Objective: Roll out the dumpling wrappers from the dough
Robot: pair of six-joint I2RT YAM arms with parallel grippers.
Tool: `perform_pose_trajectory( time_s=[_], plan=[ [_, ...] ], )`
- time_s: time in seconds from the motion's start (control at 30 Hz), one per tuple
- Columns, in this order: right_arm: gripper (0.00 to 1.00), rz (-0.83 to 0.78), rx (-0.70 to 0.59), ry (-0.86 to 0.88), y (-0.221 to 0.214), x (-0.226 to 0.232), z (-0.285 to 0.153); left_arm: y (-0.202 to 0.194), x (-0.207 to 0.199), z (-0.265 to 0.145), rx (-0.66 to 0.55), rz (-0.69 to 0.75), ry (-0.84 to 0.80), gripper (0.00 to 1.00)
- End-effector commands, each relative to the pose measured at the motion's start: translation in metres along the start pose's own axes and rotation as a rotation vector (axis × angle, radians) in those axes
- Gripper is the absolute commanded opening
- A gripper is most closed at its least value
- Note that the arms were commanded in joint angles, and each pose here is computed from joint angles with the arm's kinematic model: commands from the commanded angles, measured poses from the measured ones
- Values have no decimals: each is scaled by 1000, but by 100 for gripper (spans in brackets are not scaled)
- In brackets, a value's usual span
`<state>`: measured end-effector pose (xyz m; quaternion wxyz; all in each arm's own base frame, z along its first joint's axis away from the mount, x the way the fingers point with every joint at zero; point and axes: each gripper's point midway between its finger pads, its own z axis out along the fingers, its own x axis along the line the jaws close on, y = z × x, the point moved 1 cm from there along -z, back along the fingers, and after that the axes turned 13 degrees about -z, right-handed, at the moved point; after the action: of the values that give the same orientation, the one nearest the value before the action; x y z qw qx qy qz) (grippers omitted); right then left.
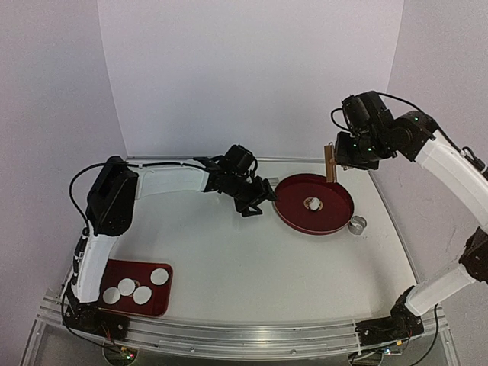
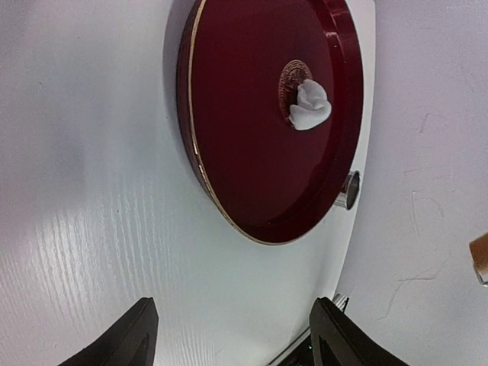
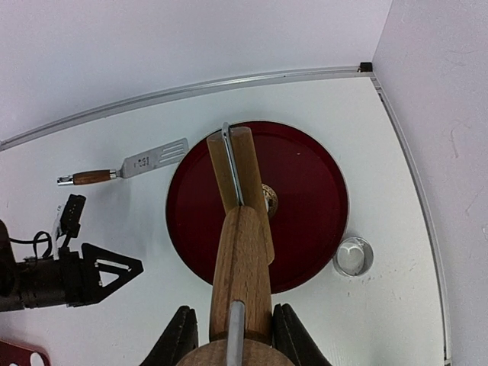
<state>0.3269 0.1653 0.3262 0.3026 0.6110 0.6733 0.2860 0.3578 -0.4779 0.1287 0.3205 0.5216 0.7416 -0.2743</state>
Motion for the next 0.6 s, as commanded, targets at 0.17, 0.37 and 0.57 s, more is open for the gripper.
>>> perform_pose_trajectory(
  time_s=[0.17, 0.37, 0.57],
  plan=[
    [0, -15, -33, -16, -5, -17, -20, 20, 0, 46, -16, -63, 5, 59],
    [0, -72, -25, -4, -6, -14, -19, 29, 2, 70, -19, -87, -23, 55],
    [0, -107, -26, -2, -4, -12, -16, 35, 20, 91, -27, -143, -5, 46]
  ],
)
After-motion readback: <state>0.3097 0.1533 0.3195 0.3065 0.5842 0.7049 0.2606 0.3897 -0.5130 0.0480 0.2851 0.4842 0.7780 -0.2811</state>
